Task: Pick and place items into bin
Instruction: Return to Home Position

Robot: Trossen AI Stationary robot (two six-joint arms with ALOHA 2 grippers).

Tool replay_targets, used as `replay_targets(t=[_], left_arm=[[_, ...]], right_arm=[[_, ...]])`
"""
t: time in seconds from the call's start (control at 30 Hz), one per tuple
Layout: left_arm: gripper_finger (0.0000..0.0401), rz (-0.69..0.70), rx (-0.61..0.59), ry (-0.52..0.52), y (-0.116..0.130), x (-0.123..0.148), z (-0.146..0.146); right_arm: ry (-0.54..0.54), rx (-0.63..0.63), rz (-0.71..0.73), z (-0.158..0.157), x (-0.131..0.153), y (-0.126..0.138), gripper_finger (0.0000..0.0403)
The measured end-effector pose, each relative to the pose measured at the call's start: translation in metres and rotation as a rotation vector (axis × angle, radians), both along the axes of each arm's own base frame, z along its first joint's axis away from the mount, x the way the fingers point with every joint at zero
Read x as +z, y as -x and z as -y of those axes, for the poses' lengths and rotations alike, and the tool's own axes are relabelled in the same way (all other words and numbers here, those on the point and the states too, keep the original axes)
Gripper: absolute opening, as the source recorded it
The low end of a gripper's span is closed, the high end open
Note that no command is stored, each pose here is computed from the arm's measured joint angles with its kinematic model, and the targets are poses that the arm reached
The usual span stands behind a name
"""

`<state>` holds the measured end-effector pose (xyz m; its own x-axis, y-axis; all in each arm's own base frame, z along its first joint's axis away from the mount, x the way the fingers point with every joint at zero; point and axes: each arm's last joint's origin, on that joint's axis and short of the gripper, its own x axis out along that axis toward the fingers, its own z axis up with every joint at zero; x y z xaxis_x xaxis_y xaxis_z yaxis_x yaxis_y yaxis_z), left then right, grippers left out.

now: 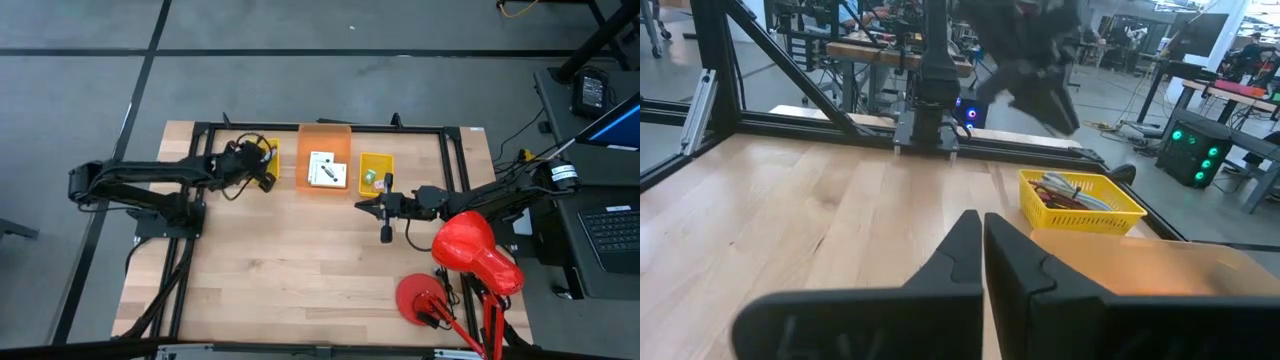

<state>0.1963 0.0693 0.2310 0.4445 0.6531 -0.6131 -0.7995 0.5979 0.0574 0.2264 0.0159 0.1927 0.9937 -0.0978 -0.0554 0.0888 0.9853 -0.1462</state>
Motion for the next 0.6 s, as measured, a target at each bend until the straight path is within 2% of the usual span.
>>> replay_targets(t=[0.23, 0.47, 0.6], left_arm=[[0.0057, 0.081, -0.145, -0.101, -0.011, 0.013, 0.032], [0.0009, 0.056, -0.238, -0.178, -0.012, 0.013, 0.063], [0.0003, 0.045, -0.297, -0.242, -0.012, 0.015, 0.082]], right_arm=[[0.000, 0.000, -0.010, 0.000, -0.001, 0.000, 0.0000], [0.000, 0.005, -0.018, 0.000, -0.002, 0.000, 0.0000], [-0.001, 0.042, -0.035, -0.001, -0.003, 0.000, 0.0000]])
